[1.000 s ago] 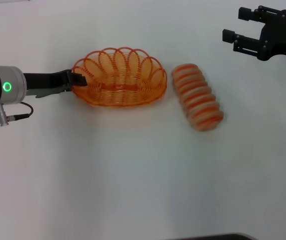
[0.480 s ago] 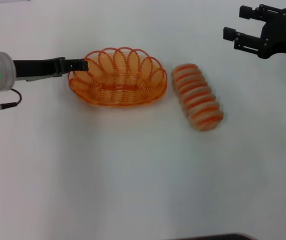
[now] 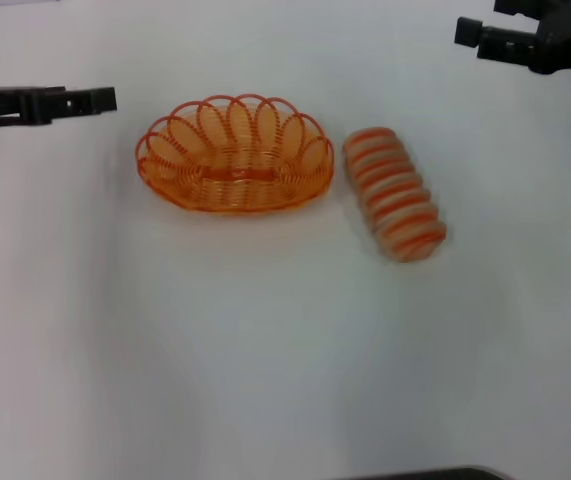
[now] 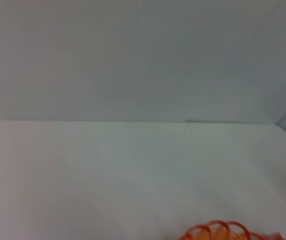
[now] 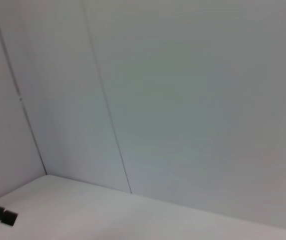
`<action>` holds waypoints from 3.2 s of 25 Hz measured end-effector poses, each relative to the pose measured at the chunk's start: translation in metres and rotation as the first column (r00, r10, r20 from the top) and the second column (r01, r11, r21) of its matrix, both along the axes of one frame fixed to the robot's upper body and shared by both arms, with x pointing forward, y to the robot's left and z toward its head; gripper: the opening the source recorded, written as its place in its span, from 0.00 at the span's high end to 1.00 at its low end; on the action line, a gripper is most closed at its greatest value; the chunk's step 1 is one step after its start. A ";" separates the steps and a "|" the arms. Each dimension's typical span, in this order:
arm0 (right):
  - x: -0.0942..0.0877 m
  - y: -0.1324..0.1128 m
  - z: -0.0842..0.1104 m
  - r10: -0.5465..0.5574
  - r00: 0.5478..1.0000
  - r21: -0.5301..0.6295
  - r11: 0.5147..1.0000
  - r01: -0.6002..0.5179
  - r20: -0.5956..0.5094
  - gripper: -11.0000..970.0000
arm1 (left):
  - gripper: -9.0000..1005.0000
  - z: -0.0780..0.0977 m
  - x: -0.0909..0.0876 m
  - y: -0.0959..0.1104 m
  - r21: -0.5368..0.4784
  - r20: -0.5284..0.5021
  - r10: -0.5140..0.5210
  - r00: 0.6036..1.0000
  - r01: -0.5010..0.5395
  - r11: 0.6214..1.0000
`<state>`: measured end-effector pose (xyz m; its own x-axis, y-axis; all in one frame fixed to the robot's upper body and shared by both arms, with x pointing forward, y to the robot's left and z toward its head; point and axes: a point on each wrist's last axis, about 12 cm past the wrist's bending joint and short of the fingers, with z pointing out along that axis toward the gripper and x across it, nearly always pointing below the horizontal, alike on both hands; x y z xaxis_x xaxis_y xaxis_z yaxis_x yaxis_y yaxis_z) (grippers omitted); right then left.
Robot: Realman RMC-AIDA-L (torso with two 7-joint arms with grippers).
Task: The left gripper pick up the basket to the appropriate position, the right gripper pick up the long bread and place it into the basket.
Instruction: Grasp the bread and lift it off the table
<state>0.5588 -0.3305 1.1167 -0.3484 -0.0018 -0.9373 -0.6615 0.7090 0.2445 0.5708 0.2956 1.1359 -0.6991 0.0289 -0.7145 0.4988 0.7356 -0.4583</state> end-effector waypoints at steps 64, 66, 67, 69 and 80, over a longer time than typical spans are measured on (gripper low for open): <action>0.075 0.154 0.029 -0.317 0.546 -0.509 0.826 -0.243 -0.775 0.03 | 0.15 -0.008 -0.051 0.029 0.287 0.203 -0.448 0.871 0.384 0.877; 0.074 0.157 0.027 -0.325 0.545 -0.521 0.815 -0.254 -0.773 0.03 | 0.15 -0.008 -0.051 0.029 0.285 0.206 -0.447 0.871 0.384 0.878; 0.074 0.158 0.026 -0.327 0.545 -0.525 0.811 -0.257 -0.772 0.03 | 0.15 -0.008 -0.051 0.029 0.284 0.206 -0.447 0.871 0.383 0.879; 0.073 0.159 0.024 -0.337 0.542 -0.537 0.800 -0.266 -0.770 0.03 | 0.15 -0.009 -0.051 0.028 0.283 0.207 -0.446 0.871 0.383 0.879; 0.070 0.167 0.017 -0.351 0.555 -0.565 0.778 -0.275 -0.754 0.04 | 0.15 -0.011 -0.052 0.026 0.278 0.210 -0.450 0.868 0.388 0.878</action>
